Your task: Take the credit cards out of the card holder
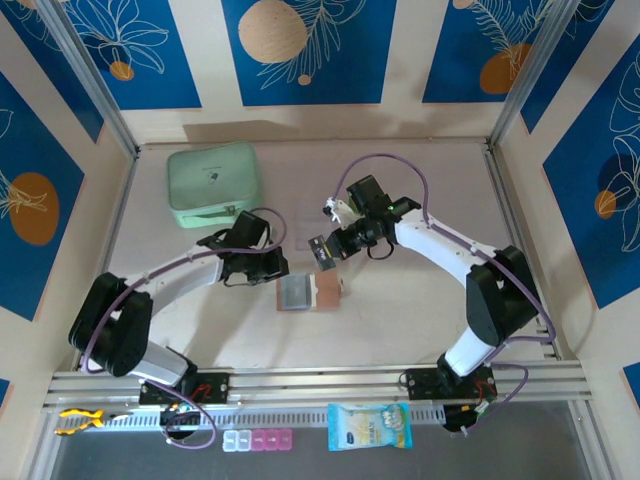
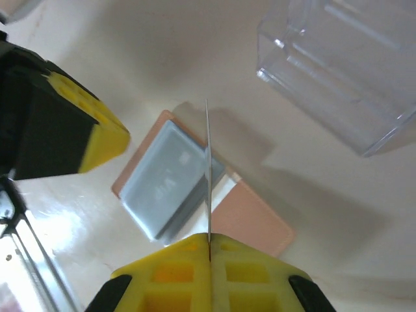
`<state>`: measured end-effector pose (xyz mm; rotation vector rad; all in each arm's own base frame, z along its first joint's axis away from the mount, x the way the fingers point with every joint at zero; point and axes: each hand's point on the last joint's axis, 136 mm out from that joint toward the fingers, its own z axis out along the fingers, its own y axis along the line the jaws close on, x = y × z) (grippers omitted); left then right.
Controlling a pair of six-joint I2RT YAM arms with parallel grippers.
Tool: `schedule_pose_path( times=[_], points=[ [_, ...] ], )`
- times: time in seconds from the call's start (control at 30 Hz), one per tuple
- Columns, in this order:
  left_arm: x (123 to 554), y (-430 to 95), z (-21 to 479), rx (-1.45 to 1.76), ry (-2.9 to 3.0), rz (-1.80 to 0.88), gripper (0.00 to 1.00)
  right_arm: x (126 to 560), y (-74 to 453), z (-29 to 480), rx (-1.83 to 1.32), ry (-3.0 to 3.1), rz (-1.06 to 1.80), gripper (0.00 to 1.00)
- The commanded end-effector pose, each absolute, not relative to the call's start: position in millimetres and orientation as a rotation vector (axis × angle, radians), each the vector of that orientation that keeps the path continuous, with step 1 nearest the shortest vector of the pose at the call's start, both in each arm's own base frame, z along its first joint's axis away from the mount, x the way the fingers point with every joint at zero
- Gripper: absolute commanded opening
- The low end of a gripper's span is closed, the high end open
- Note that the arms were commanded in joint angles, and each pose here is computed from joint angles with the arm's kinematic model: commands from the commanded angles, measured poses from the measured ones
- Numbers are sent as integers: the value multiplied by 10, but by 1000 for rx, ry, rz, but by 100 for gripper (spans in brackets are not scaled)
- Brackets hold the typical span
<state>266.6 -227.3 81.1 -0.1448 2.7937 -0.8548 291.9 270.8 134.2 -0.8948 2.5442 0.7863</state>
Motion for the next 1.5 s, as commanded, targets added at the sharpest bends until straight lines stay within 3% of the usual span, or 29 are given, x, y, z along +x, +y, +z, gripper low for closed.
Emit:
schedule_pose_path(
  times=[0.0,0.23,0.8,1.47],
  points=[
    [2669,-2174,807,-181,2779,-842,9,2949,2587,1278,-1212,2468,634,0],
    [2642,-2063,764,-222,2767,-832,10,3230,2613,1348,-1582,2271,412,0],
    [2721,-1861,763,-301,2732,-845,10,3738,2898,1252,-1896,2126,382,0],
    [2721,-1768,723,-341,2744,-858,10,3655,2962,865,-2026,2203,501,0]
  ],
)
